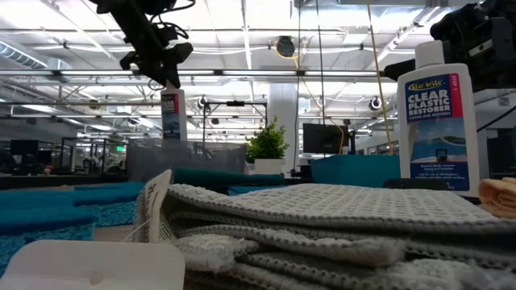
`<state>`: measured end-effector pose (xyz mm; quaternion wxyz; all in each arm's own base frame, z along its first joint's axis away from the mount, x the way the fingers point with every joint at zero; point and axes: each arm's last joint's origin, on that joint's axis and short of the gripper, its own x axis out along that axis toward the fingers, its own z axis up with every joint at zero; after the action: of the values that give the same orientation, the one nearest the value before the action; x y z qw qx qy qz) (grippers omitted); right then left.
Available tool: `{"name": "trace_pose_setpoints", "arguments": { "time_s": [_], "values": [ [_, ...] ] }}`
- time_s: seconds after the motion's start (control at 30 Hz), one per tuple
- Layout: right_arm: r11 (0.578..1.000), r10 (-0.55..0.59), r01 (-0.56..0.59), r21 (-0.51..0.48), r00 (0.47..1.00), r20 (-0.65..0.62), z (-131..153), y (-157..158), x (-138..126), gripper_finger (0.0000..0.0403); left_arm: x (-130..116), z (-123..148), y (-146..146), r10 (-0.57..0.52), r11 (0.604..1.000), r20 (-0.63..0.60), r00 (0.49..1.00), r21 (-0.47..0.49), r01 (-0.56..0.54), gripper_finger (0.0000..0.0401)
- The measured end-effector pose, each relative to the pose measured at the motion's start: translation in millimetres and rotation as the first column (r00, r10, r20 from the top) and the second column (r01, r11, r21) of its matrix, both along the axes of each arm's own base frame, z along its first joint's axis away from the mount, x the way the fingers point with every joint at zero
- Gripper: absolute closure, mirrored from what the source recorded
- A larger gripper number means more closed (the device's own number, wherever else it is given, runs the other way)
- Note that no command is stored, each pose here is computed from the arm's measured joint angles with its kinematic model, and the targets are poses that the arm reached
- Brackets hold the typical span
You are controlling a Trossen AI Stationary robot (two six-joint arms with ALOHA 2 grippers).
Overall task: Pick & Place Kitchen Items
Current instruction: Put the white restorer into the top black bin
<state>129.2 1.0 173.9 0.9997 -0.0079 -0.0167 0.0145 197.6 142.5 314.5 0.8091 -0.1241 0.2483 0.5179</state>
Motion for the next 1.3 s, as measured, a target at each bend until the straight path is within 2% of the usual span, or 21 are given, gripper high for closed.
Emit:
{"name": "trace_pose_setpoints", "arguments": {
  "time_s": [0.17, 0.43, 0.87, 1.1, 1.3],
  "values": [
    [1.000, 0.000, 0.000, 0.000, 1.000, 0.000, 0.0, 0.0, 0.0, 0.0403, -4.2, -4.4, 4.9, 0.035, 0.999, 0.002, 0.999, -0.014, -0.035, 0.0279],
    [1.000, 0.000, 0.000, 0.000, 1.000, 0.000, 0.0, 0.0, 0.0, 0.0403, -8.0, -4.8, 11.0, 0.034, 0.999, 0.025, 0.999, -0.040, -0.033, 0.0280],
    [1.000, 0.000, 0.000, 0.000, 1.000, 0.000, 0.0, 0.0, 0.0, 0.0403, 7.3, -32.0, 28.2, 0.048, 0.993, -0.063, 0.997, -0.108, -0.055, 0.0280],
    [1.000, 0.000, 0.000, 0.000, 1.000, 0.000, 0.0, 0.0, 0.0, 0.0403, 3.3, -40.9, 41.7, 0.053, 0.983, -0.056, 0.997, -0.174, -0.062, 0.0281],
    [1.000, 0.000, 0.000, 0.000, 1.000, 0.000, 0.0, 0.0, 0.0, 0.0403, 0.8, -40.8, 45.0, 0.070, 0.982, -0.054, 0.996, -0.170, -0.078, 0.0281]
  ]
}}
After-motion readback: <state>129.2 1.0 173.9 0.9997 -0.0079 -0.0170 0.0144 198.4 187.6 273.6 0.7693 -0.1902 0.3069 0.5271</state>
